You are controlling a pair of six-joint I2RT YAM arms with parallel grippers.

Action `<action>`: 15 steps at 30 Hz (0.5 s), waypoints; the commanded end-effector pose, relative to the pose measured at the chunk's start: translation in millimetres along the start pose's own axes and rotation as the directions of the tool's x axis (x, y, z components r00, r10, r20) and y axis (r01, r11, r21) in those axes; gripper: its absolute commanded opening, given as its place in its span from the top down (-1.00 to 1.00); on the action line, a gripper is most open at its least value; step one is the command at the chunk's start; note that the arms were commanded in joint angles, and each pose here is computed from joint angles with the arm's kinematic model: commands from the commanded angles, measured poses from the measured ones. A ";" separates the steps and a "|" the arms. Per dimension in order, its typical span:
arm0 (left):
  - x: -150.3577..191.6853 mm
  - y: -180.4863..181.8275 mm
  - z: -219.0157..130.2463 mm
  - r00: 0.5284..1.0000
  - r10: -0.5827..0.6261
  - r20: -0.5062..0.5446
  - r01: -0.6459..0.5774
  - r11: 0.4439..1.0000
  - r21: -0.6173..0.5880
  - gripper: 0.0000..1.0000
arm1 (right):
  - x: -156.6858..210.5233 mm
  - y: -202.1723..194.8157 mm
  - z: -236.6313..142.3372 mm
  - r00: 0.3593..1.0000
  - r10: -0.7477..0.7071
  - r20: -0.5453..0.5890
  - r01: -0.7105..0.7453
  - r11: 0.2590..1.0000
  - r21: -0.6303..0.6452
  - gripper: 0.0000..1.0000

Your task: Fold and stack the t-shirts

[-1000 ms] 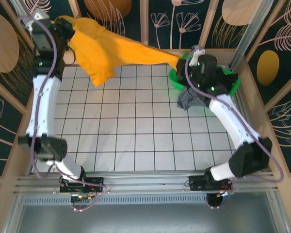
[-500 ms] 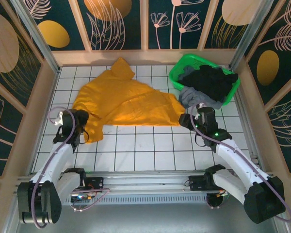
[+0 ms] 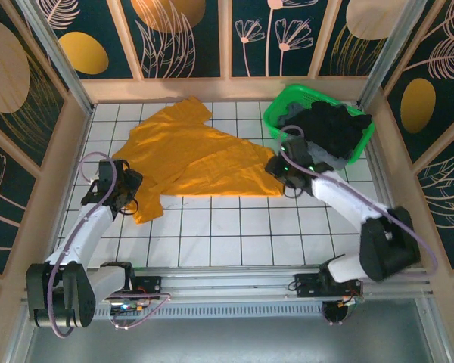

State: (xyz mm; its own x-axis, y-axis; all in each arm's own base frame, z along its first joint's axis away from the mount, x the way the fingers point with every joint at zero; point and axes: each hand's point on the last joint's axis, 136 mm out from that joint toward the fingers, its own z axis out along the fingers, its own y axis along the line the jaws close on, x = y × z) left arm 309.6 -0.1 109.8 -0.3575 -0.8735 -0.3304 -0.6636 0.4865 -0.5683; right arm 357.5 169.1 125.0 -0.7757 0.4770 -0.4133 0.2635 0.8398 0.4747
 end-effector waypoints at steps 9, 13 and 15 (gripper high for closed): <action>13.5 14.5 -11.4 0.995 0.066 -0.072 -0.069 0.996 -0.054 0.08 | -63.7 59.7 114.5 0.948 -0.319 0.000 0.316 0.938 0.139 0.04; 16.7 12.0 -17.1 0.994 0.070 -0.083 -0.073 0.997 -0.026 0.10 | -78.2 76.0 135.4 0.926 -0.376 0.033 0.369 0.920 0.132 0.02; 18.3 12.2 -19.7 0.993 0.073 -0.088 -0.075 0.997 -0.019 0.11 | -79.5 76.9 149.8 0.922 -0.388 0.020 0.381 0.914 0.142 0.03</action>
State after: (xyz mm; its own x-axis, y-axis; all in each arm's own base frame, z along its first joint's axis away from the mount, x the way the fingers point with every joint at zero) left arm 287.5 -6.7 106.9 -0.4341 -0.8465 -0.3083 -0.6642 0.5319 -0.5253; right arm 510.3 231.4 71.0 -0.8191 0.1892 -0.5416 0.0759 0.9715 0.2246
